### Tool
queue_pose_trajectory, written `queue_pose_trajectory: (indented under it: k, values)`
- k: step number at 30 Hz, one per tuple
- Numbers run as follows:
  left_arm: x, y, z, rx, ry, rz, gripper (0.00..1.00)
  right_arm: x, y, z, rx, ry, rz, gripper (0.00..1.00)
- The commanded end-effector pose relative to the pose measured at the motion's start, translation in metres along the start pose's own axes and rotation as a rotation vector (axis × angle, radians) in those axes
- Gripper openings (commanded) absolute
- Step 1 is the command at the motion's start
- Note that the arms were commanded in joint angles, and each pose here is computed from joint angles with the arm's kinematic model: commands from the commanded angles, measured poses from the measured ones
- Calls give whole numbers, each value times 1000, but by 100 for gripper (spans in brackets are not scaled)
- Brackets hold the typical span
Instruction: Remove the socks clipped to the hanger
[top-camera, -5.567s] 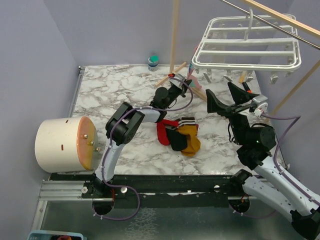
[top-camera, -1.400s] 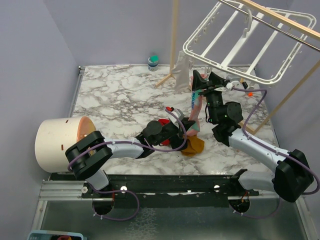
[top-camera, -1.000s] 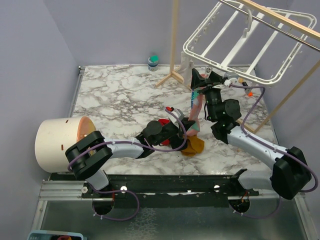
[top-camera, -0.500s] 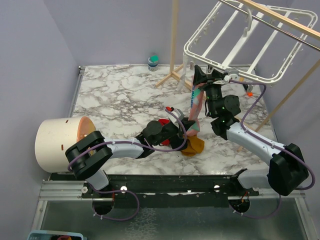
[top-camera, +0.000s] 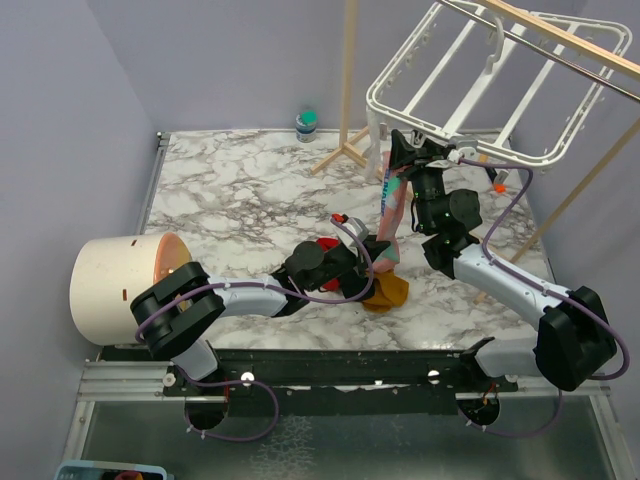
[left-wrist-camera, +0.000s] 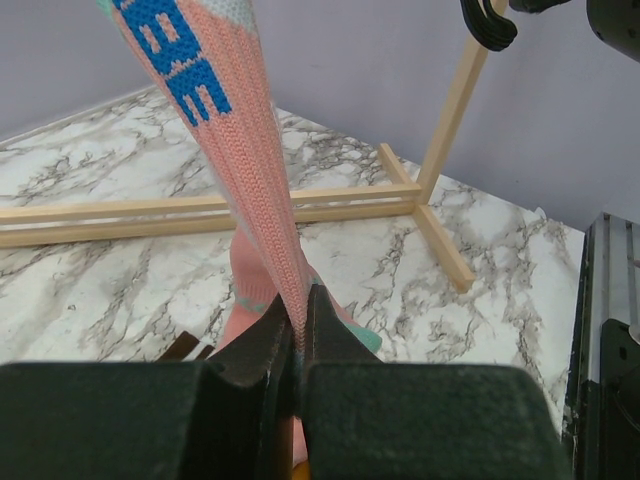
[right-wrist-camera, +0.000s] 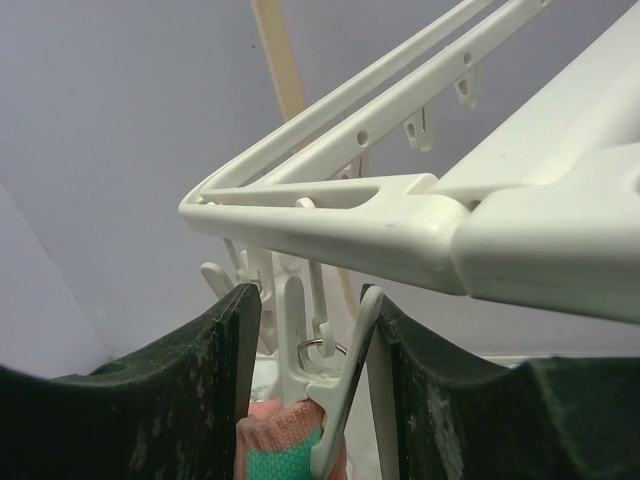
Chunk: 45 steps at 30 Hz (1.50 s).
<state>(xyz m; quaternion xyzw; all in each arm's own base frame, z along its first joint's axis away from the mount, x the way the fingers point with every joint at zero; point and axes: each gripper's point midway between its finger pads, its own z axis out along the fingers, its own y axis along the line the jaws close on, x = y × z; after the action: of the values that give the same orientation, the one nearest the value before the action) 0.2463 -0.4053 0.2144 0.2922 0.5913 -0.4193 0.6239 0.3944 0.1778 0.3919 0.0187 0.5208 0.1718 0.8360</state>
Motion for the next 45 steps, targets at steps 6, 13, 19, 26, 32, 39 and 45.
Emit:
queue_pose_trajectory:
  k: [6, 13, 19, 26, 32, 39, 45]
  values:
    - [3, -4, 0, 9, 16, 5, 0, -2, 4, 3, -27, -3, 4, 45]
    - [6, -3, -1, 2, 25, 5, 0, -1, 3, 2, -25, 1, 3, 38]
    - [6, -2, 0, -1, 27, 7, 0, -1, 4, 2, -28, 4, 5, 32]
    - [7, -2, -1, -3, 29, 1, 0, -2, 4, 0, -36, 6, 6, 16]
    - [8, -2, 0, -4, 32, 1, 0, -2, 4, 0, -34, 3, 10, 1]
    - [9, -1, 0, -9, 34, 1, 0, -1, 9, 1, -57, 14, 14, 10]
    - [11, 1, -1, -17, 37, 3, 0, -5, 19, 2, -107, 38, 13, 46]
